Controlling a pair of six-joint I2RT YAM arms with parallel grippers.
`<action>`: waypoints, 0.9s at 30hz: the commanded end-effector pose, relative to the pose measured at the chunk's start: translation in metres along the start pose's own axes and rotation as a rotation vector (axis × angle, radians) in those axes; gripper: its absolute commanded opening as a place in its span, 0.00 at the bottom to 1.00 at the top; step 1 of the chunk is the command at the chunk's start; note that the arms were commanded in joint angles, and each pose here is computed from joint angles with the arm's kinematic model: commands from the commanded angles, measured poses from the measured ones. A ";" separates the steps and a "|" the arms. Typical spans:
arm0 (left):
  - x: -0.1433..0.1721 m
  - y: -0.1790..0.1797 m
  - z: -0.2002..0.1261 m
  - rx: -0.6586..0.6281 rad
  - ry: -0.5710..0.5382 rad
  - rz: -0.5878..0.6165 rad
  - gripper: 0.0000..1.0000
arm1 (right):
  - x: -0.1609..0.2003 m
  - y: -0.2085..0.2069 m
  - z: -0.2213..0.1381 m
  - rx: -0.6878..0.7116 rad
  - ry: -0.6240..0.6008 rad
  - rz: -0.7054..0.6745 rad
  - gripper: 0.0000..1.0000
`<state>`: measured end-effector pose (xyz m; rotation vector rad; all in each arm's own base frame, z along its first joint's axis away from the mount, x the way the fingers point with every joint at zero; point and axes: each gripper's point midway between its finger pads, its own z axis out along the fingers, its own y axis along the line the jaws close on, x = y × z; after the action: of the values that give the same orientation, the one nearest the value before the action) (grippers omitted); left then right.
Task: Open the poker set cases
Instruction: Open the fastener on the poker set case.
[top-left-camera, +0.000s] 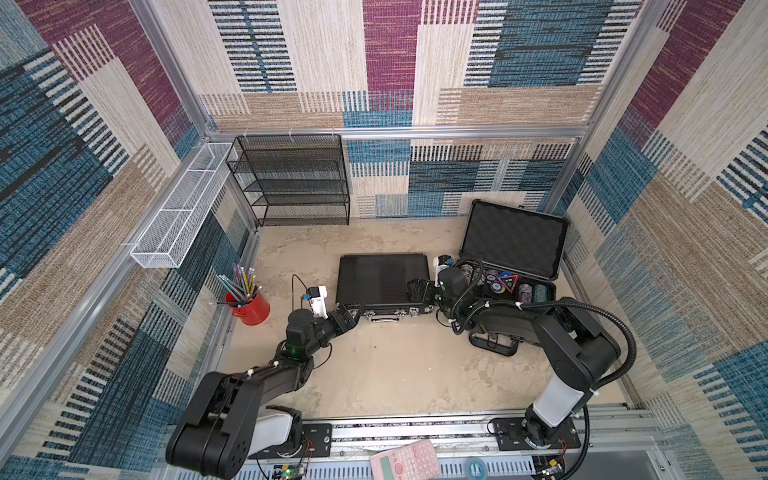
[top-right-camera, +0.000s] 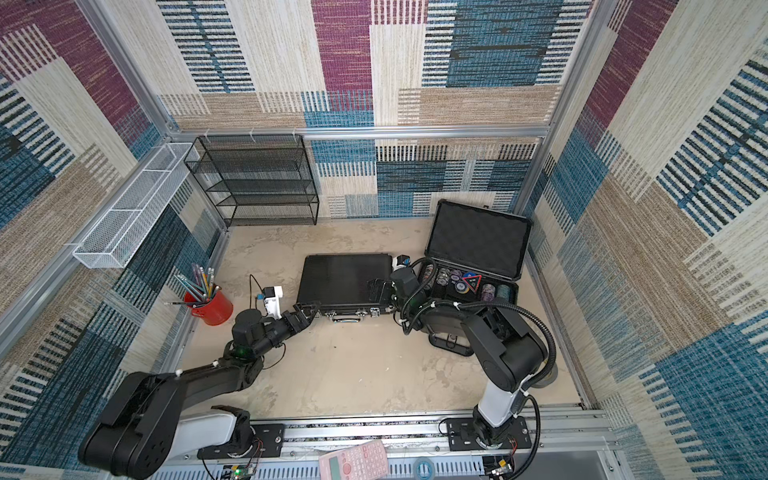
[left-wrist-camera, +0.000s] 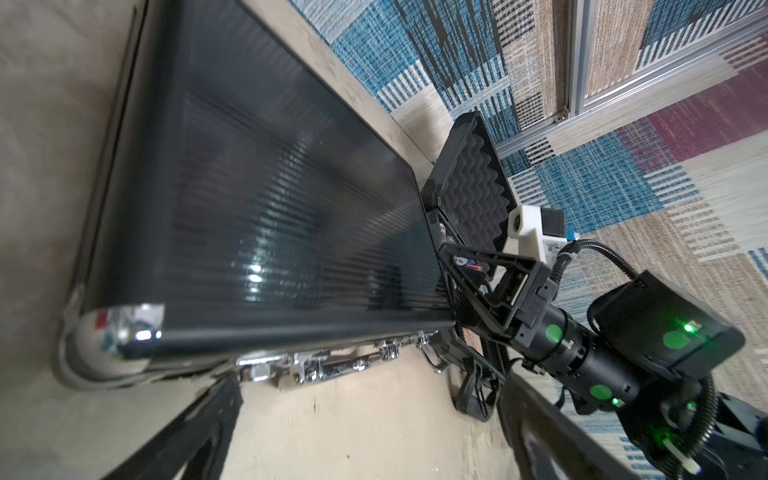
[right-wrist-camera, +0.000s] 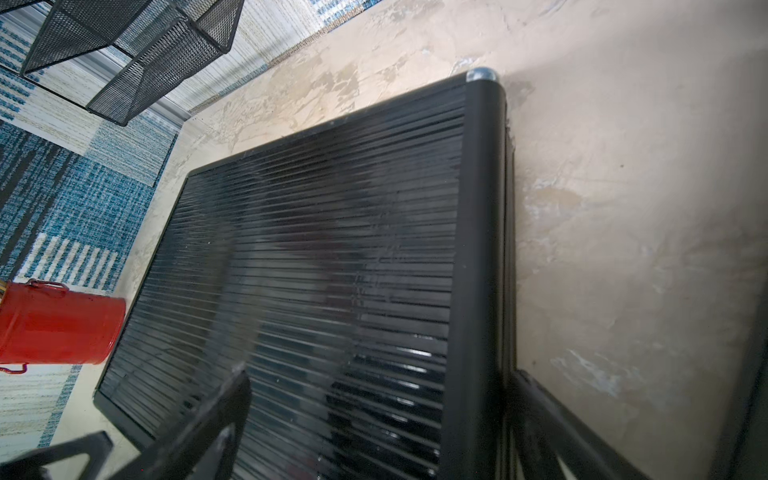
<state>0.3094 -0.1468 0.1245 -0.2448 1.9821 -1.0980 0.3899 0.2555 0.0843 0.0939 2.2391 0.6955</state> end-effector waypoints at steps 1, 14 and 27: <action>0.022 0.036 -0.007 -0.194 0.110 0.074 0.99 | 0.043 -0.030 0.001 0.110 0.163 0.014 0.97; 0.042 0.049 0.012 -0.140 0.168 0.004 0.99 | 0.044 -0.032 0.001 0.118 0.168 0.011 0.97; 0.042 0.053 0.029 0.022 0.094 -0.119 0.98 | 0.046 -0.034 0.001 0.125 0.175 0.008 0.97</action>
<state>0.3209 -0.1523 0.0573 -0.2368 2.0547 -1.1458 0.3897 0.2601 0.0814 0.0819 2.2467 0.7137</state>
